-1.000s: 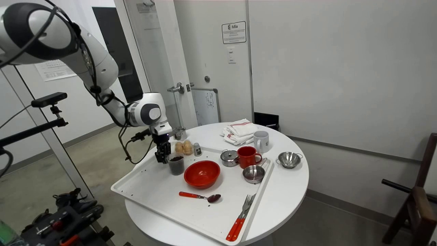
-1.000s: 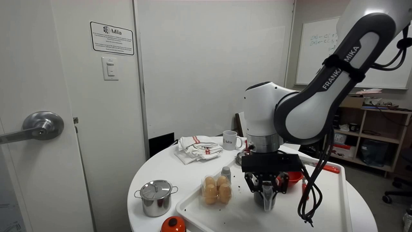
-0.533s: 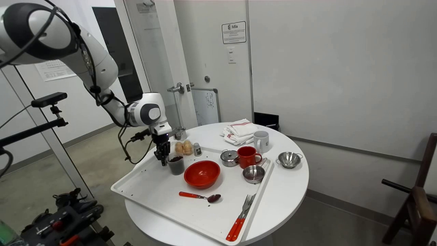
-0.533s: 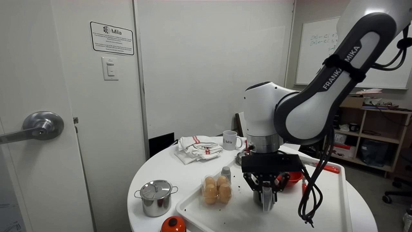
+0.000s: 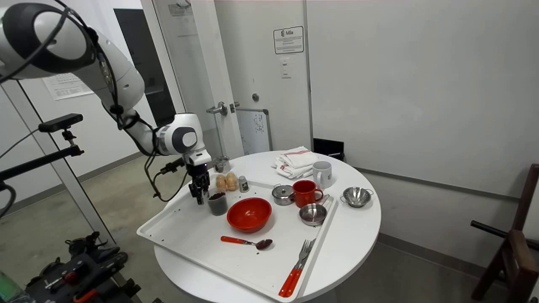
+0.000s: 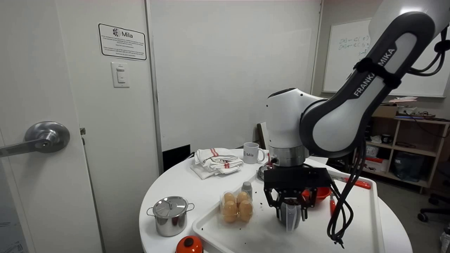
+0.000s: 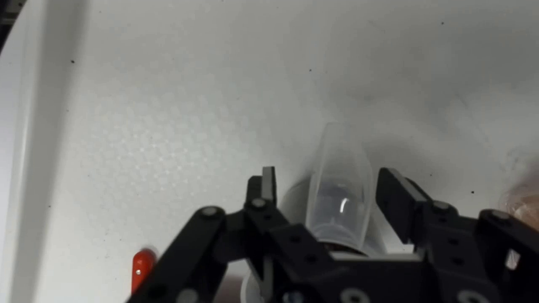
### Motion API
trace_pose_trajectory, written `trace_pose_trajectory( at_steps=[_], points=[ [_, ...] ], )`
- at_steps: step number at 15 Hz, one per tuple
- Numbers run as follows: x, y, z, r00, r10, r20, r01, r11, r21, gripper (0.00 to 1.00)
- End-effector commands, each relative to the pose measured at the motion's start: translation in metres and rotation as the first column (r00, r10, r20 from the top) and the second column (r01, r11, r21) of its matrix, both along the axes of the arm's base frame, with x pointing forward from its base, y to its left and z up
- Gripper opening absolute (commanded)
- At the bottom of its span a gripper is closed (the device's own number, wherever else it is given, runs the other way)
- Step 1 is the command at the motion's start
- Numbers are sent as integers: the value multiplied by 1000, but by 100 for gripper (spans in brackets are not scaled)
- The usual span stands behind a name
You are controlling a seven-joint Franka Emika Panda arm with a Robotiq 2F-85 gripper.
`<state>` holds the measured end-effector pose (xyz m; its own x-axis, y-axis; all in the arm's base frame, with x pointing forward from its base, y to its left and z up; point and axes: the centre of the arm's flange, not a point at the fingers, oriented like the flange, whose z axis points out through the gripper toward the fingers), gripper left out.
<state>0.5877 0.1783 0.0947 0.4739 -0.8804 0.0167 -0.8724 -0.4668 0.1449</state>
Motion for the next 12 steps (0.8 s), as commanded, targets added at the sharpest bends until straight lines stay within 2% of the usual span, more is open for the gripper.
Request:
trace_pose_trajectory(
  at_steps=[1,4,8,11,12],
  points=[
    [-6,1,8,1000,21,13,-22,1000,13,33],
    [-6,2,8,1000,27,14,-28,1000,15,9],
    [-6,1,10,999,37,12,-38,999,18,3],
    [-6,1,11,999,40,13,-40,999,18,8],
    [-5,1,11,999,40,10,-40,999,18,7]
  ],
)
